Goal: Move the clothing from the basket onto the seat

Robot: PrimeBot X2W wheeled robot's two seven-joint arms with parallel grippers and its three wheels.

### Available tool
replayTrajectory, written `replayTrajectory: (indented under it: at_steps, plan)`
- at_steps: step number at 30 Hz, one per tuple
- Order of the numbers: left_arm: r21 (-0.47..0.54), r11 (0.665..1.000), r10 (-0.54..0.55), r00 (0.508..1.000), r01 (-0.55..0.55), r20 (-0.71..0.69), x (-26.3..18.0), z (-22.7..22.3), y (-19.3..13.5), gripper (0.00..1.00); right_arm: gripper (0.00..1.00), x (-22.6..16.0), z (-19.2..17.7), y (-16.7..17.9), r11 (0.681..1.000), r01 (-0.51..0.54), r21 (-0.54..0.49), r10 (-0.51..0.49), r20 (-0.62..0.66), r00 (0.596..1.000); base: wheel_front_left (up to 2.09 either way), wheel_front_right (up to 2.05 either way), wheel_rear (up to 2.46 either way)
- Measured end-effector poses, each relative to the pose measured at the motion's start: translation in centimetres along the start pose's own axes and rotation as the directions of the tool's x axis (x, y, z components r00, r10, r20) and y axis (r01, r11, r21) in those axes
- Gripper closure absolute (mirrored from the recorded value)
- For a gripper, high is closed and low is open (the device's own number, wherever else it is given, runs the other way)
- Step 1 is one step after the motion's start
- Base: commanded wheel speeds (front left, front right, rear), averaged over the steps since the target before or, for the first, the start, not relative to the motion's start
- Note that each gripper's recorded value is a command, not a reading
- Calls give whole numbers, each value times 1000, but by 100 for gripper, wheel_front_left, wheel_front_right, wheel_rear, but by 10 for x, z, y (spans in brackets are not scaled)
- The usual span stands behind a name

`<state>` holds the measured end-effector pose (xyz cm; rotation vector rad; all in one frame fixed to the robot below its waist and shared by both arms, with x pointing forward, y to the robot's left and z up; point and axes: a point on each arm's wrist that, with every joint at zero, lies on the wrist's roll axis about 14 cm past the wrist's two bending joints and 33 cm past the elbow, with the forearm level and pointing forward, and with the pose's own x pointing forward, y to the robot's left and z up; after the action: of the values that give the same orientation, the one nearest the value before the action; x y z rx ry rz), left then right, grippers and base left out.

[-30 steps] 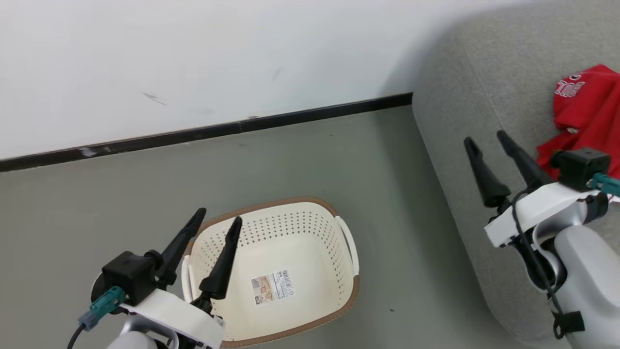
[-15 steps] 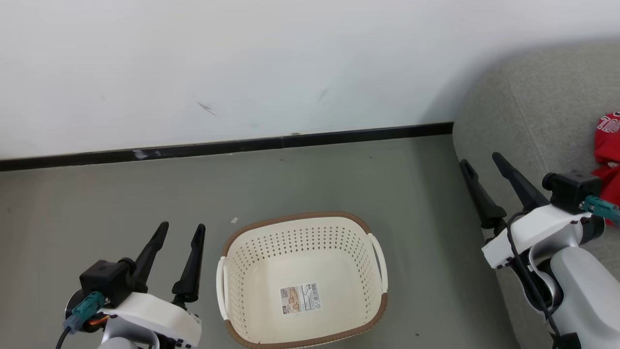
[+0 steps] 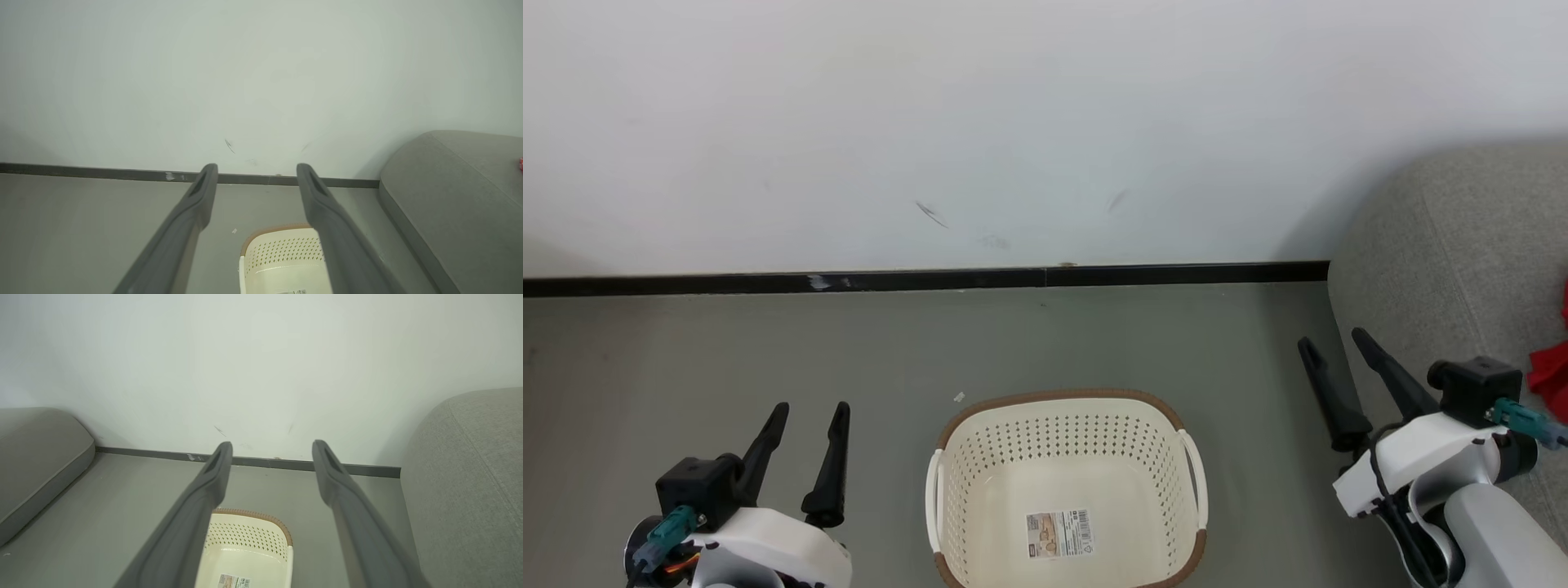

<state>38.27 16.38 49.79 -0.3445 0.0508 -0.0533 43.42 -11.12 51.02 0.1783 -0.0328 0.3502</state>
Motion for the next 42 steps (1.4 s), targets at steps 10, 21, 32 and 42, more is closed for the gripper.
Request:
replayTrajectory:
  at_steps: [10,21,32,42]
  plan:
    - [-6,997,71,997,-71,4,-19,-3,17,0,0,-18,-11,15,1000,-3,3,3,-26,1000,0,0,0]
    - [13,994,106,994,-106,5,-27,-4,29,0,0,-29,-11,25,1000,-6,7,7,-18,1000,0,0,0]
    - [28,993,115,993,-116,19,-24,0,33,0,0,-36,-12,25,1000,6,7,-5,-18,1000,0,0,0]
    - [43,991,124,992,-125,24,-24,0,35,0,0,-34,-10,25,1000,7,3,-7,-10,1000,0,0,0]
